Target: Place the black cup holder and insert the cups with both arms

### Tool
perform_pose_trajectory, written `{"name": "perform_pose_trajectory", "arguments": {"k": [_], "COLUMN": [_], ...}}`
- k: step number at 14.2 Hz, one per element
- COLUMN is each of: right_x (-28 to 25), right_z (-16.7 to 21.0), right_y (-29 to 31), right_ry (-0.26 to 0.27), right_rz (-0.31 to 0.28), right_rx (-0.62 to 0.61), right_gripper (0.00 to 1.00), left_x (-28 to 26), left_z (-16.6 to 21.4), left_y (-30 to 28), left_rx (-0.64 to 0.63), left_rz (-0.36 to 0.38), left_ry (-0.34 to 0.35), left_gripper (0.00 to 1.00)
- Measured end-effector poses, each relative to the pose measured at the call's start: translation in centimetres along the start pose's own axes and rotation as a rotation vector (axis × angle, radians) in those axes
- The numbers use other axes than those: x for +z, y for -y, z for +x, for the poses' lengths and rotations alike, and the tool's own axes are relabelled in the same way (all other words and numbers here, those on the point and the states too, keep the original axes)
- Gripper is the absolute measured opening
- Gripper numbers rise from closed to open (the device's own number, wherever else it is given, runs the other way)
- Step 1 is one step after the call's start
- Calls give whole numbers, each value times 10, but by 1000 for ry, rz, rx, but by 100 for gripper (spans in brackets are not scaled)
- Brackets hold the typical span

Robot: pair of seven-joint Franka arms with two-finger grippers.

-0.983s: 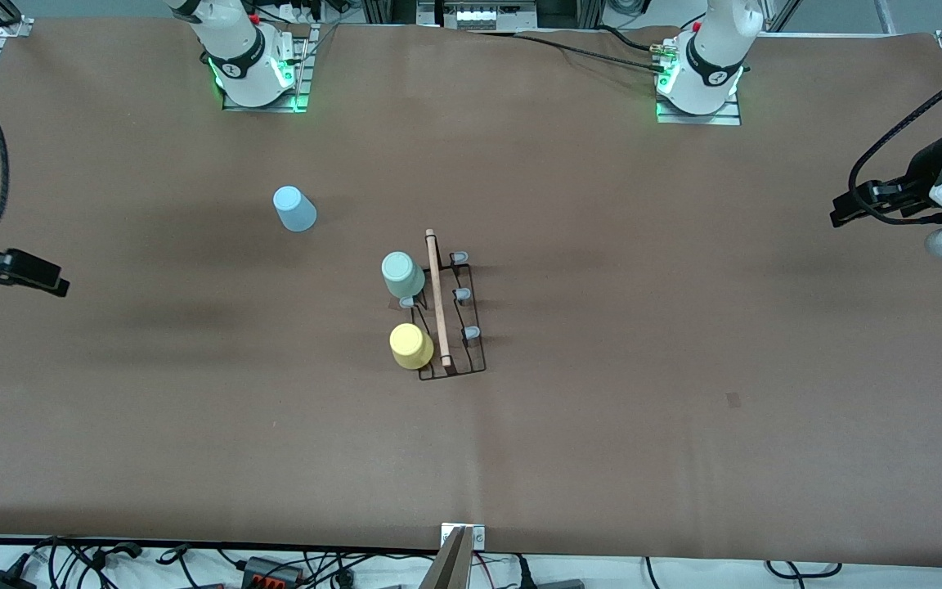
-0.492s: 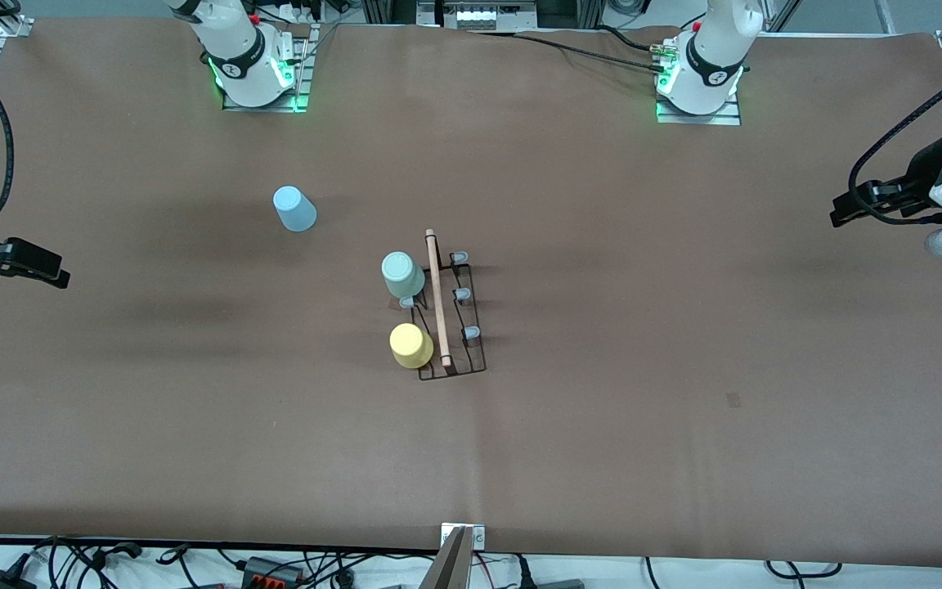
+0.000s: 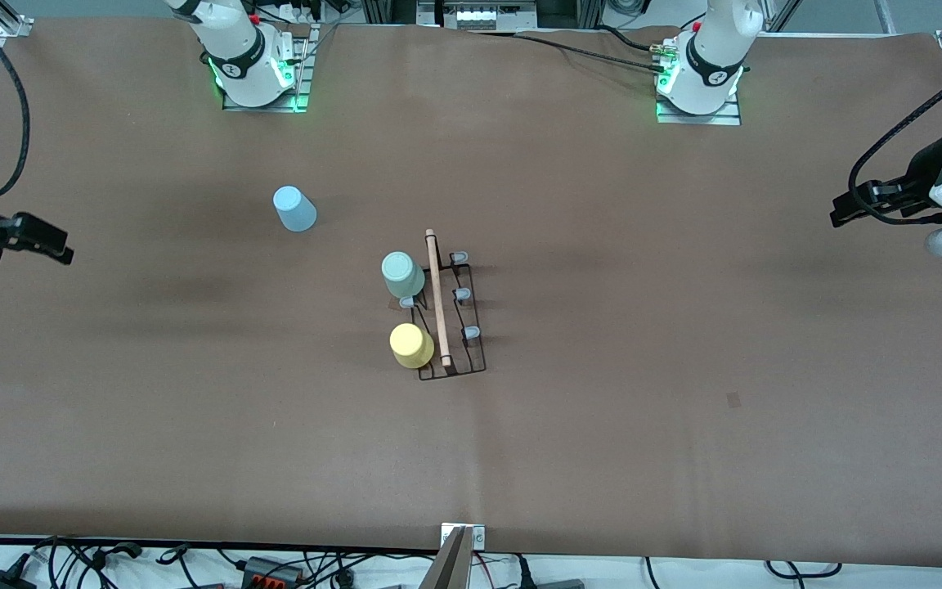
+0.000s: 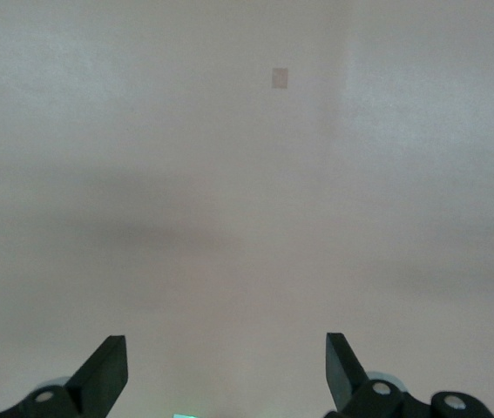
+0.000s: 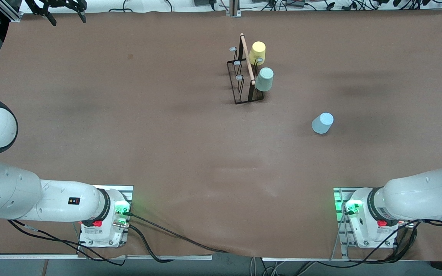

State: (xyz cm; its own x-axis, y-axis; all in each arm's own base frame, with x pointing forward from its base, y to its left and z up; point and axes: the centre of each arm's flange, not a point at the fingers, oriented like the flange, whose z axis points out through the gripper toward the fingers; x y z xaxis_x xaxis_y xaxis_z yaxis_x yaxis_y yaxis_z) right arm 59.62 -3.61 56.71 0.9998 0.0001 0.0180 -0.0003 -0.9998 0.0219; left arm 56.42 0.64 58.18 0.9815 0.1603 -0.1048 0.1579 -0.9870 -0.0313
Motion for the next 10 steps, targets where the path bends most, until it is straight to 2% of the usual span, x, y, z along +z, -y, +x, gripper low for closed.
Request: {"name": "perform_pose_trajectory", "arguments": {"k": [4, 10], "right_x": [-2, -6], "right_z": [-34, -40], "right_y": [3, 4], "right_ry": [7, 13], "right_rz": [2, 3], "right_rx": [-3, -5], "right_gripper": [100, 100], "left_x": [0, 0], "left_z": [0, 0], "left_y": [0, 0], "left_rx": [0, 0], "left_rz": [0, 0], "left_ry": [0, 0], "left_gripper": [100, 100]}}
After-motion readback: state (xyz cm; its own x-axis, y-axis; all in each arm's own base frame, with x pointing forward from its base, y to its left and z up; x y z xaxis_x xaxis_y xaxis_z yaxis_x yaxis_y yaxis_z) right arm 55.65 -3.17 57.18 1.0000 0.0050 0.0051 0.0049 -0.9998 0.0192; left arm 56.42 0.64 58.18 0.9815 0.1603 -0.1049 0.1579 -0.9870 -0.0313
